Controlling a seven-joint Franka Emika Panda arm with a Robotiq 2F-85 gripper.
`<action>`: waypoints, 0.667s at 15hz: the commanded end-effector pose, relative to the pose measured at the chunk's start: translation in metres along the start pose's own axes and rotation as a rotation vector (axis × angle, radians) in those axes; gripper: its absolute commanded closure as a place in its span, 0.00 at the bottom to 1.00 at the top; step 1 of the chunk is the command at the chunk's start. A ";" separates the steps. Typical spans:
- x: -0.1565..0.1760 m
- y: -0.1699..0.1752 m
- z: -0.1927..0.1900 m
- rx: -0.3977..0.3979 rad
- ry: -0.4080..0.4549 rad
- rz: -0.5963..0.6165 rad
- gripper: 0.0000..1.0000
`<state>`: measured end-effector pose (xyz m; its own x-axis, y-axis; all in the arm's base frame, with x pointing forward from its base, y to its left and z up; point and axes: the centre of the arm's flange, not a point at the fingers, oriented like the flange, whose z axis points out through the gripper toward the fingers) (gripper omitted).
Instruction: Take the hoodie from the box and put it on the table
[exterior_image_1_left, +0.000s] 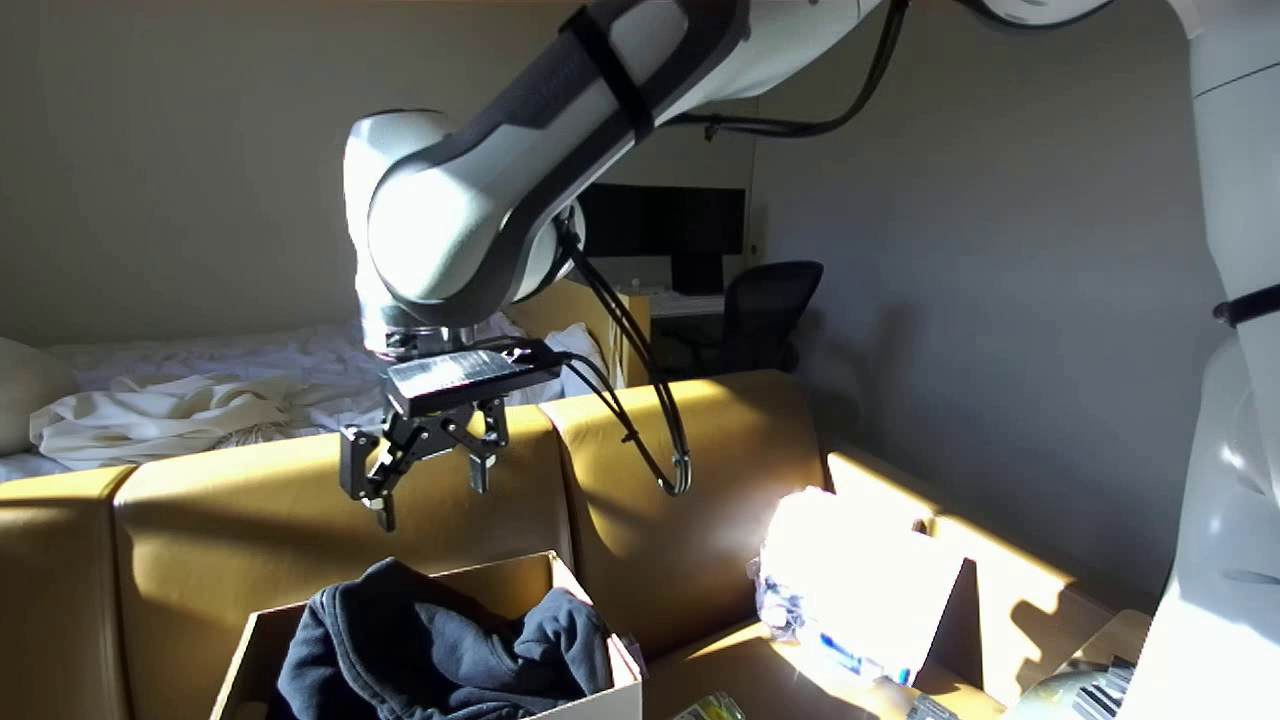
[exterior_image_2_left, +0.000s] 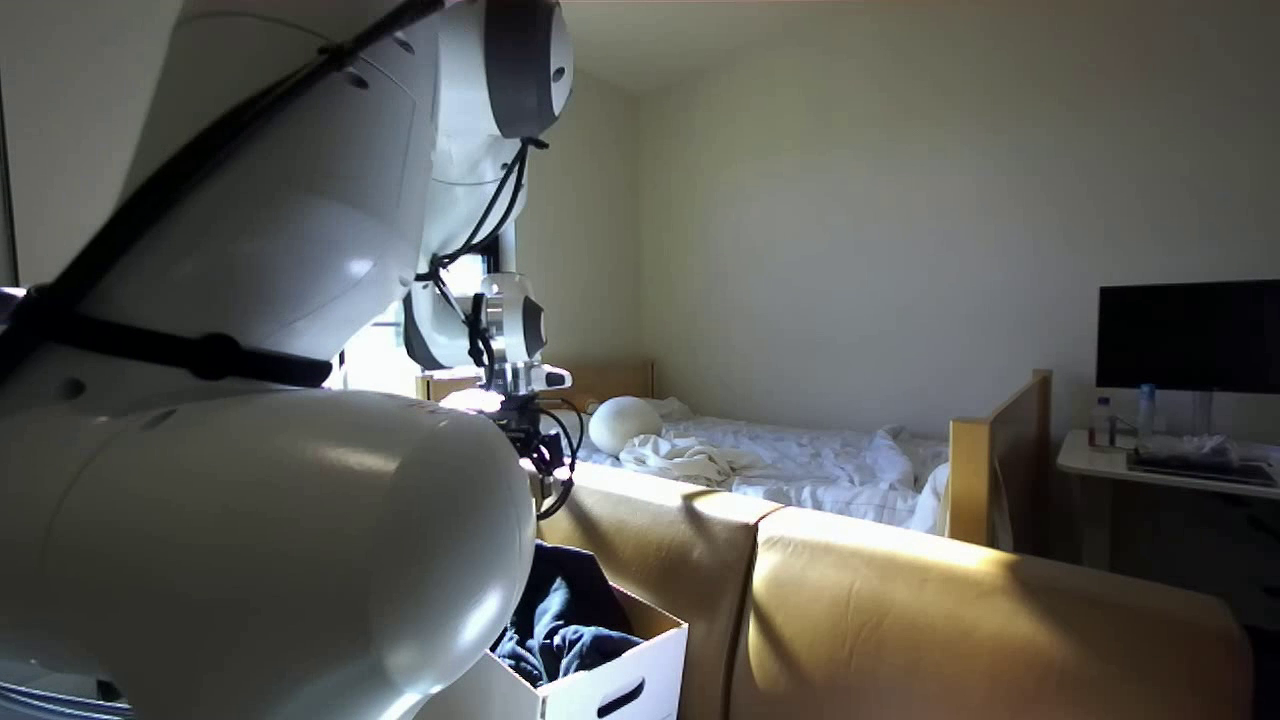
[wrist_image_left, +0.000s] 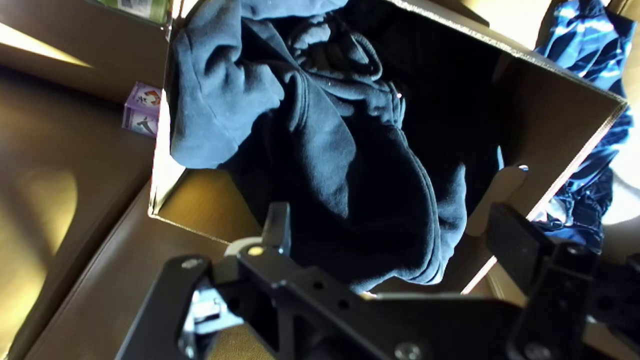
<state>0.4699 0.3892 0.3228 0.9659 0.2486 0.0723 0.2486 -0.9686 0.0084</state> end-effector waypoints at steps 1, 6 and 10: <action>0.077 -0.023 0.048 -0.005 -0.010 -0.037 0.00; 0.139 -0.028 0.116 0.155 -0.066 -0.010 0.00; 0.148 -0.043 0.178 0.168 -0.109 -0.025 0.00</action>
<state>0.5907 0.4406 0.1909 0.9658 0.2593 -0.0028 0.2561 -0.9555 -0.1467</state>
